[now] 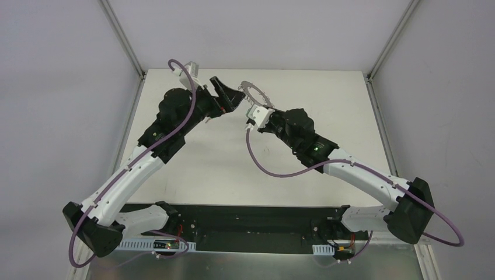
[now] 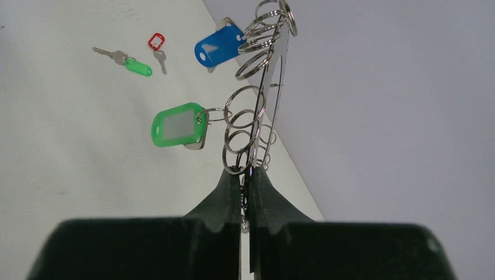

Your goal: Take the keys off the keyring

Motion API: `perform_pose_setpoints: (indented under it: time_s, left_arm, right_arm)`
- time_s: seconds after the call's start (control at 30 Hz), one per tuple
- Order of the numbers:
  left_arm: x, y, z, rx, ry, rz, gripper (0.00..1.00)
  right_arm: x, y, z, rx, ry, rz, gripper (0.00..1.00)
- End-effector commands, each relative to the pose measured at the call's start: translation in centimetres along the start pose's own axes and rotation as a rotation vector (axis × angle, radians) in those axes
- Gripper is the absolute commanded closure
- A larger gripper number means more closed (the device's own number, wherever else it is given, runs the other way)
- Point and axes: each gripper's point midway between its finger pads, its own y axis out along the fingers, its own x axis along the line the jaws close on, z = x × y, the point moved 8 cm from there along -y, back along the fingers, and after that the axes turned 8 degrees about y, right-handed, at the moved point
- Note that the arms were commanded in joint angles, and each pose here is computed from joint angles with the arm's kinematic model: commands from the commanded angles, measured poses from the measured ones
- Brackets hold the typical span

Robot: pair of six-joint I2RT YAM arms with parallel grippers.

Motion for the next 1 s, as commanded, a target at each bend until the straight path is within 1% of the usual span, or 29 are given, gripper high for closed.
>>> perform_pose_setpoints:
  time_s: [0.0,0.1,0.17,0.23,0.3,0.33,0.4,0.57,0.63,0.7,0.8,0.97]
  left_arm:
    - [-0.5,-2.8,0.0,-0.046,0.223,0.165,0.07]
    - [0.1,-3.6,1.9,-0.046,0.331,0.29,0.05]
    - [0.5,-3.5,3.4,-0.054,0.356,0.369,0.04]
    - [0.9,-3.1,4.5,-0.079,0.36,0.419,0.07]
    - [1.4,-2.3,5.4,-0.094,0.38,0.445,0.14]
    - [1.6,-1.9,5.8,-0.104,0.385,0.454,0.15]
    - [1.5,-1.6,6.1,-0.134,0.447,0.517,0.18]
    - [0.5,-1.5,5.4,-0.231,0.602,0.635,0.2]
    - [-0.3,-2.0,4.9,-0.284,0.664,0.71,0.18]
    - [-1.2,-2.7,4.9,-0.302,0.715,0.82,0.18]
    - [-1.9,-3.2,4.8,-0.301,0.738,0.898,0.19]
    - [-2.2,-2.6,4.5,-0.297,0.726,0.896,0.22]
  right_arm:
    - [-3.4,-1.7,-3.5,-0.139,0.047,0.085,1.0]
    - [-4.0,-2.4,-4.1,-0.15,0.035,0.062,1.0]
    - [-4.4,-3.0,-4.6,-0.142,0.031,0.006,1.0]
    - [-4.8,-3.8,-5.5,-0.146,0.044,-0.028,1.0]
    - [-5.2,-4.7,-6.2,-0.153,0.065,-0.045,1.0]
    - [-5.3,-5.3,-7.0,-0.18,0.075,-0.077,1.0]
    - [-5.5,-6.1,-7.6,-0.188,0.102,-0.101,1.0]
    - [-5.4,-7.8,-8.6,-0.224,0.149,-0.165,1.0]
    - [-5.3,-8.4,-8.8,-0.229,0.156,-0.198,1.0]
    - [-5.3,-8.8,-9.0,-0.219,0.157,-0.221,1.0]
    - [-5.4,-9.2,-9.0,-0.222,0.15,-0.221,1.0]
    - [-5.2,-9.4,-8.9,-0.237,0.134,-0.231,1.0]
